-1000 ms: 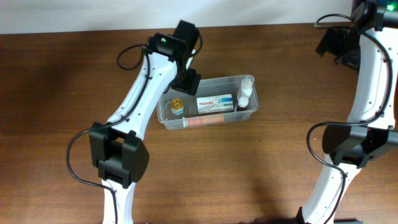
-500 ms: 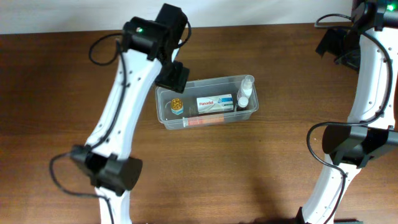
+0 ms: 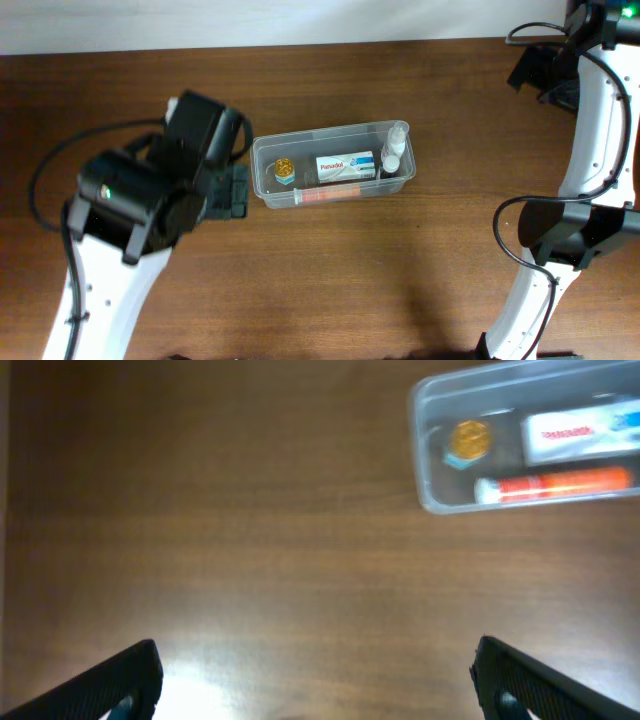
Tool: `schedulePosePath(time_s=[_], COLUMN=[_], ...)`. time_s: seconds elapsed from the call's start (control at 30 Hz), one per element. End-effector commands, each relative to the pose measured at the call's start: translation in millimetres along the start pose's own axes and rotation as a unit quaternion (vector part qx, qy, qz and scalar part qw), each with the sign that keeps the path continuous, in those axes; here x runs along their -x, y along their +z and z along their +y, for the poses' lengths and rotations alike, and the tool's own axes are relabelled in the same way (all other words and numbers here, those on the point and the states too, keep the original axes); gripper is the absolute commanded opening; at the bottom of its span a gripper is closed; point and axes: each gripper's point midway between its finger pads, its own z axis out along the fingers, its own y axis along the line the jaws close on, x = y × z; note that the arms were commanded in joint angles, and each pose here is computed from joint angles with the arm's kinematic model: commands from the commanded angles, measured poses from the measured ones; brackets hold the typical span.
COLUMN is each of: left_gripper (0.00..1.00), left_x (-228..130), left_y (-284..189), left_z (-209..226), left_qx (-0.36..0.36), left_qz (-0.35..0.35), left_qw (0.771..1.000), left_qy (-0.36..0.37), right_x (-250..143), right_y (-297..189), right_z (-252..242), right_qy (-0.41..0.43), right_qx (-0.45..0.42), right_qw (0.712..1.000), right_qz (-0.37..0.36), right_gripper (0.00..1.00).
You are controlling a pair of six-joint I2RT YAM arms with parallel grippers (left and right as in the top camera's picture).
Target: Pack container
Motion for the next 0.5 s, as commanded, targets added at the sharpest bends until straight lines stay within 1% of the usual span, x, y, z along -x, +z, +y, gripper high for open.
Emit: schedulePosePath(time_s=[0.0,0.1,0.17,0.23,0.37,0.47], left_gripper=[0.99,0.99,0.99,0.99,0.99,0.99], left_x=[-20,-46,-60,-75,-87,-82], left_y=[9,25,32,38,54,68], left_z=[18,19,15,16,29,33], left_qx=[0.033,0.019,0.000,-0.001,0.045,0.074], left_qz=[-0.021,-0.040,-0.038,-0.029,-0.032,-0.054], left_qw=[0.997,0.996,0.997,0.997,0.996,0.993], left_qy=[-0.063,-0.073,-0.074,-0.071,-0.065,-0.069], right_x=[3,3,3,3,3,3], right_y=[-10,-10,-10,-10,-10,-10], right_z=[-3,-3,-3,-3,-3,-3], right_qy=[0.001,0.001,0.001,0.001,0.001,0.001], right_qx=[0.000,0.000,0.000,0.000,0.000,0.000], right_qw=[1.000,1.000,1.000,1.000,1.000,1.000], right_qz=[-0.015,-0.015,-0.015,-0.015,-0.015,-0.015], right_gripper=[0.98,0.98,0.98,0.98,0.98,0.98])
